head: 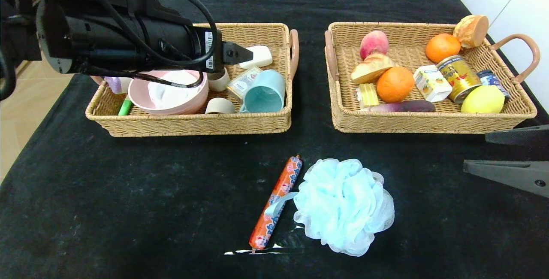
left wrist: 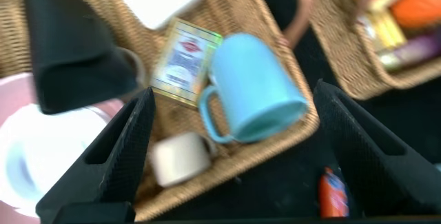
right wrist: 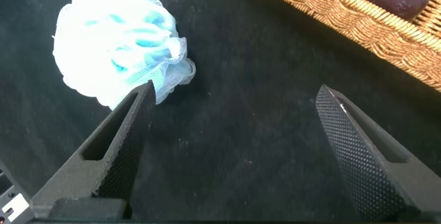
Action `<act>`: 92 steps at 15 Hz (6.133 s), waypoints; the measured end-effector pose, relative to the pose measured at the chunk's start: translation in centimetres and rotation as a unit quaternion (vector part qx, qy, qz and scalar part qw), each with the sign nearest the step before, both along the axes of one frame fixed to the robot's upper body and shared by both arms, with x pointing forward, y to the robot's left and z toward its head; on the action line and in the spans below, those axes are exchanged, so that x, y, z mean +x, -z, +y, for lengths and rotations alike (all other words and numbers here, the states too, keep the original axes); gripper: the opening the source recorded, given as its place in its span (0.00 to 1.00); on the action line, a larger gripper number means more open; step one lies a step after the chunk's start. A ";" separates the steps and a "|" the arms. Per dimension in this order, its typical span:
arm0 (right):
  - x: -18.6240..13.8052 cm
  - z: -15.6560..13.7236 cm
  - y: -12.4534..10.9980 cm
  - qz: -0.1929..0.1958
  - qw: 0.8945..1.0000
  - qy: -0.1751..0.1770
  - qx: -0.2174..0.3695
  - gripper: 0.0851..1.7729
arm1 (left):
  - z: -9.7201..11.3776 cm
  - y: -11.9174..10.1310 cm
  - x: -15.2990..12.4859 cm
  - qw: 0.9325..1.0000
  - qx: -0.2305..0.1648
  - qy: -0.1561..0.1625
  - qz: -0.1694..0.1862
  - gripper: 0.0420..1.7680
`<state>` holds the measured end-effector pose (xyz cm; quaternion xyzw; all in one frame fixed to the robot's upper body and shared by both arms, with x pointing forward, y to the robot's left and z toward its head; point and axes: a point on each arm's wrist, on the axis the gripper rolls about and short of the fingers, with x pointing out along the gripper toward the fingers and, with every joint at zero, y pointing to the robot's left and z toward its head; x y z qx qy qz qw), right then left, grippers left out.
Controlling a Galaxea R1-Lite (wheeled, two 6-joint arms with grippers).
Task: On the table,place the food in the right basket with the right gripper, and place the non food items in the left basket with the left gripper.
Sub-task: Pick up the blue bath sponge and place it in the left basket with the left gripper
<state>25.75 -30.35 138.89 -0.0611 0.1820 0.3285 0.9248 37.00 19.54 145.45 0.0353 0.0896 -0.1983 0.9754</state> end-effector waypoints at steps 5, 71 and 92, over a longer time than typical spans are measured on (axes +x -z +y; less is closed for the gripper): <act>0.0 0.0 0.0 0.000 1.000 0.001 0.000 0.96 | -3.0 0.9 -4.9 0.997 0.009 0.082 0.013 0.95; 0.6 0.0 0.3 0.006 1.000 0.004 -0.001 0.96 | -13.8 18.8 -8.6 0.929 0.192 0.306 -0.074 0.33; 0.8 0.0 0.4 0.009 1.000 0.004 -0.001 0.96 | -8.4 6.0 -9.7 0.947 0.181 0.248 -0.095 0.19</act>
